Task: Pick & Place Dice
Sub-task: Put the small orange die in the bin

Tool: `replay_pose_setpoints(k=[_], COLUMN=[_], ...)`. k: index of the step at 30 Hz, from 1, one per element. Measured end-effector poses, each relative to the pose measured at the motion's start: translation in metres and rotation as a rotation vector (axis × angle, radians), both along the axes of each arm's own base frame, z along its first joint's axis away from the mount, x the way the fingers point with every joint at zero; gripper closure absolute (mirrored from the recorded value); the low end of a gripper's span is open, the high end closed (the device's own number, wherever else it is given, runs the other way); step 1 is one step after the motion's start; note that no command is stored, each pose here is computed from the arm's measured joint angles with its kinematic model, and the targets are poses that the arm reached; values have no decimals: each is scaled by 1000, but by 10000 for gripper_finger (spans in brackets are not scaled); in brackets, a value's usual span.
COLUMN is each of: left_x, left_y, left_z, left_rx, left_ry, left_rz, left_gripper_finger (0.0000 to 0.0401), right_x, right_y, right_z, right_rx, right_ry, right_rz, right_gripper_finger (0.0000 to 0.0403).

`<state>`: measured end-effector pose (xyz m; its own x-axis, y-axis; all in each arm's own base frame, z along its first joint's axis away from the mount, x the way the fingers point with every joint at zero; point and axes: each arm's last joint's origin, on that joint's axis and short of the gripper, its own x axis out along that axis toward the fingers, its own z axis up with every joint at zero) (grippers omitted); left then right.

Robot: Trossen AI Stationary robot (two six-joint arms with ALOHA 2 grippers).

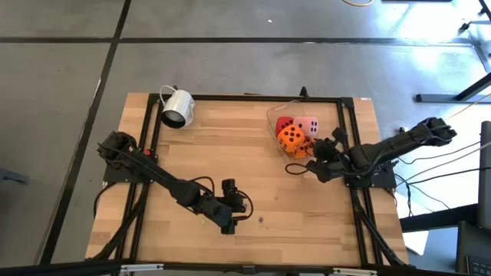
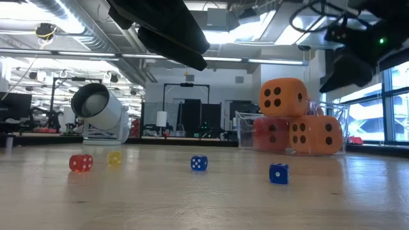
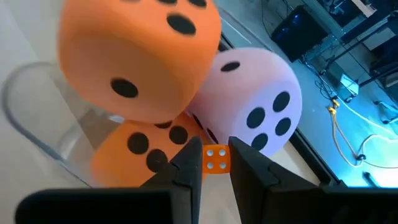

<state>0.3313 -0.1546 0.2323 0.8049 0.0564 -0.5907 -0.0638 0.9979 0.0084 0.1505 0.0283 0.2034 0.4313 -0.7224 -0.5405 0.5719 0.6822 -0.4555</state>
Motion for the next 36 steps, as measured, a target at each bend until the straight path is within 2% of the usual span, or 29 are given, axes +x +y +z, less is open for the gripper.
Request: replay_pose_setpoints(k=[9,15,25,36], left_x=[0,0,0,0], left_y=[0,0,0,0], left_z=[0,0,0,0], left_rx=[-4,-6,-7,-7], left_ry=[0,0,0,0], left_rz=[2,4,3,2], left_gripper_finger=[107,107,107,107], right_x=[4,7,9,22], right_y=[-3,-2,-5,-6], right_z=[-15,-18,-18,-11], right_rx=[-8,-19,-41,41], right_ry=[7,46,66,-113], right_rz=[36,111,118,85], right_gripper_finger=[336,295,235,225])
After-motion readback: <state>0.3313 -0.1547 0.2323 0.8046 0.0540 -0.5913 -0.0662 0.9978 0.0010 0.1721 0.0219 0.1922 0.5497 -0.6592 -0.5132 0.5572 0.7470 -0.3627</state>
